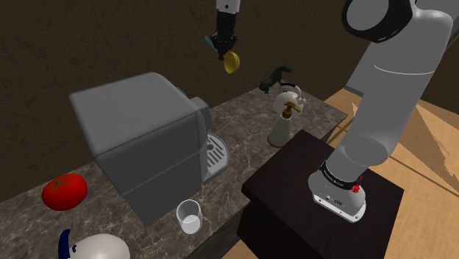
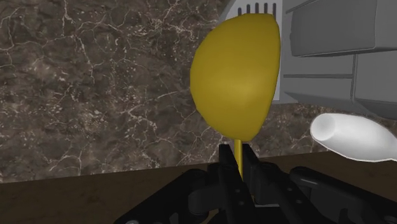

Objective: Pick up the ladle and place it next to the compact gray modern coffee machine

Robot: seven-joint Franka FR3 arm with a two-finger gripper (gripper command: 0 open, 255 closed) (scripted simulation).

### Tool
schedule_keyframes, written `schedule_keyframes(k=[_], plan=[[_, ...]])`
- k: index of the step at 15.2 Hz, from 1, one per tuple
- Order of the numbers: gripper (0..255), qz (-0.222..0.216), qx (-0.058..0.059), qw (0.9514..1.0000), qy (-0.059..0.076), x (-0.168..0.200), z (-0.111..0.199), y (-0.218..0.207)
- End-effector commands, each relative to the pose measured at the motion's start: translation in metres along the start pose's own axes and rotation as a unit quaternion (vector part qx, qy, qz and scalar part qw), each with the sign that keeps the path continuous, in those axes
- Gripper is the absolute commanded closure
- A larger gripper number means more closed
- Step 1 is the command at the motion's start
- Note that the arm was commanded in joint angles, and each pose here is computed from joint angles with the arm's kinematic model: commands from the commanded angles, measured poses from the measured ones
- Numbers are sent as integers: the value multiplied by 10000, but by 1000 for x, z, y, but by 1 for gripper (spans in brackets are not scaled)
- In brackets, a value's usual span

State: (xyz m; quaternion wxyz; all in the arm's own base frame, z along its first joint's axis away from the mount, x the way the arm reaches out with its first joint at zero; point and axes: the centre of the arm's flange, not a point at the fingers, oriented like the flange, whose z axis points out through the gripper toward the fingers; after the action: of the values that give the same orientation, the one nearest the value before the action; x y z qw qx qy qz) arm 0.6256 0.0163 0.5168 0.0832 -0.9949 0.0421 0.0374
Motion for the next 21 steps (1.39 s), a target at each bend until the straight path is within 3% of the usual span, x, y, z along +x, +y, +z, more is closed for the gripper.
schedule_keyframes(k=[1,21], plan=[[255,0,0,10000,3,1,11,2],[255,0,0,10000,3,9,115,19]])
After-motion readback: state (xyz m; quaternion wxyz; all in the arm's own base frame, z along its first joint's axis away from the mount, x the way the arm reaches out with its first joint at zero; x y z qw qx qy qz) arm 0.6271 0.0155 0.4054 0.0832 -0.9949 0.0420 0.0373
